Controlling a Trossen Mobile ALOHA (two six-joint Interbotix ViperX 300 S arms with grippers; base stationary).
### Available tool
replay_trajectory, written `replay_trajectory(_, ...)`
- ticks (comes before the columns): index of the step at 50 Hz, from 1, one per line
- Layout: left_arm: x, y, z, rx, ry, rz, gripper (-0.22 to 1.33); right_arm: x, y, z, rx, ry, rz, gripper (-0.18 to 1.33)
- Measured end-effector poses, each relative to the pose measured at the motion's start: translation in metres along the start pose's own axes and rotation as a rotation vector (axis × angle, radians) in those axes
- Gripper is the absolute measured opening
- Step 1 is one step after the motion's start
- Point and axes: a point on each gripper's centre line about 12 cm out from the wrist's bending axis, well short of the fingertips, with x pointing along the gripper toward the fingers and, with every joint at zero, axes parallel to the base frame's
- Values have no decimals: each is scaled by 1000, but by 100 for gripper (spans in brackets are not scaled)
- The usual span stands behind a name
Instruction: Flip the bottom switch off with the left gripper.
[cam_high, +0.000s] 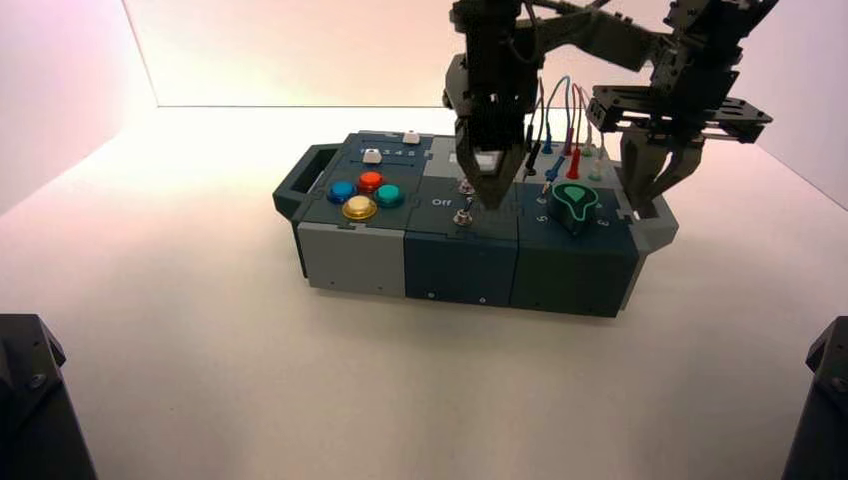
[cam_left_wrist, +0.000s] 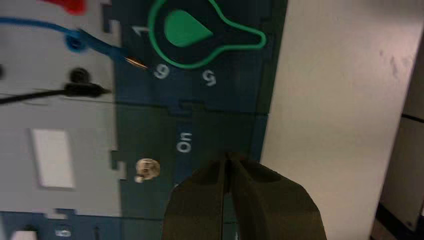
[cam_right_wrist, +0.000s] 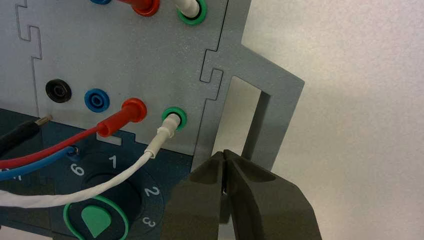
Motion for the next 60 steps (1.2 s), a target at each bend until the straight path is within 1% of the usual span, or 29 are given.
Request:
replay_trajectory(7, 0, 1, 2, 2, -2, 0, -17, 1, 0, 1, 0, 2, 0, -16)
replay_trajectory(33, 2, 0, 1, 9, 10, -9, -17, 0, 0, 1, 0, 0, 0, -16)
replay_trajectory(41, 5, -2, -4, 8, 27, -21, -17, 0, 0, 1, 0, 0, 0, -16)
replay_trajectory(49, 7, 0, -9, -5, 32, -23, -17, 0, 0, 2, 0, -2, 0, -16)
replay_trajectory(60, 6, 1, -12, -12, 33, -23, -17, 0, 1, 2, -2, -1, 0, -16)
